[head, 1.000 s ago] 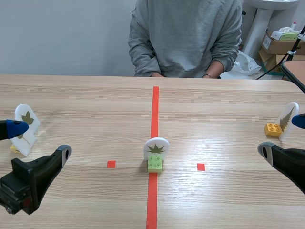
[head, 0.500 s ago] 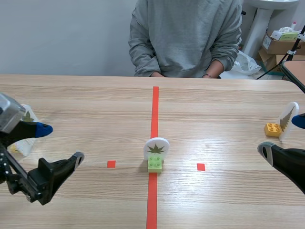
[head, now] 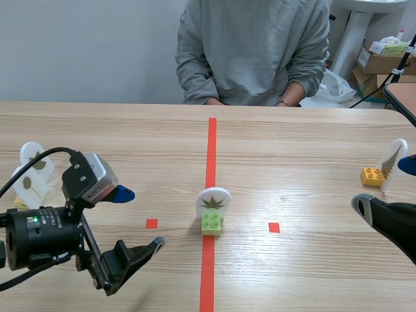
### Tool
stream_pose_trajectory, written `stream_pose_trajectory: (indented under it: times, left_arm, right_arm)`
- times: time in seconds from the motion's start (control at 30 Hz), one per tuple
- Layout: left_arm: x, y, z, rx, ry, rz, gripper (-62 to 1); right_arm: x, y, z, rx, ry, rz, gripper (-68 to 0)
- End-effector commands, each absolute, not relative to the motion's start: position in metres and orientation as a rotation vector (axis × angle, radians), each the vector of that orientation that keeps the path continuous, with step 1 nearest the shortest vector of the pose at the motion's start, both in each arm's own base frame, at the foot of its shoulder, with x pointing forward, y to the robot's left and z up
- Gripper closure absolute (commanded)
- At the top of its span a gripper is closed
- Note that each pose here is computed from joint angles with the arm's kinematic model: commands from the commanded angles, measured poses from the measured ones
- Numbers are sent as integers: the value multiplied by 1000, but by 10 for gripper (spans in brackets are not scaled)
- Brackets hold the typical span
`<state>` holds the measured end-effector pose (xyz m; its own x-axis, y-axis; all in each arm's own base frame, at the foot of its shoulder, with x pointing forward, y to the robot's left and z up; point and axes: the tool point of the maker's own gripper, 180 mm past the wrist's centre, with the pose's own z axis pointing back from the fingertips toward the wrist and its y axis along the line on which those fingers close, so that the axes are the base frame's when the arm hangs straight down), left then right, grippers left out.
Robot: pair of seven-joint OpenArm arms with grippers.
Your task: Do the leaf sorting experiment
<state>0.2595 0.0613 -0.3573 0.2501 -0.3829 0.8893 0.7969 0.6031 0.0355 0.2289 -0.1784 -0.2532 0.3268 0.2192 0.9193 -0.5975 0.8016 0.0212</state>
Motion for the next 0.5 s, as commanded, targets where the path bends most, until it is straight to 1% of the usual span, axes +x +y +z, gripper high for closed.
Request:
stream_pose_trajectory:
  times: [0.0,0.33,0.47]
  left_arm:
    - [273,55,-345,-490,-1090,-819,-623]
    - [298,24,-360,-548,-1099,-767,-623]
    - [301,4,-364,-574,-1098,-786,-623]
  right_arm:
    - [232,-175,-246,406,-1142,568,-679]
    - [232,-175,-246,406,-1142,568,-679]
    - [232,-175,-246,406,-1142,568,-679]
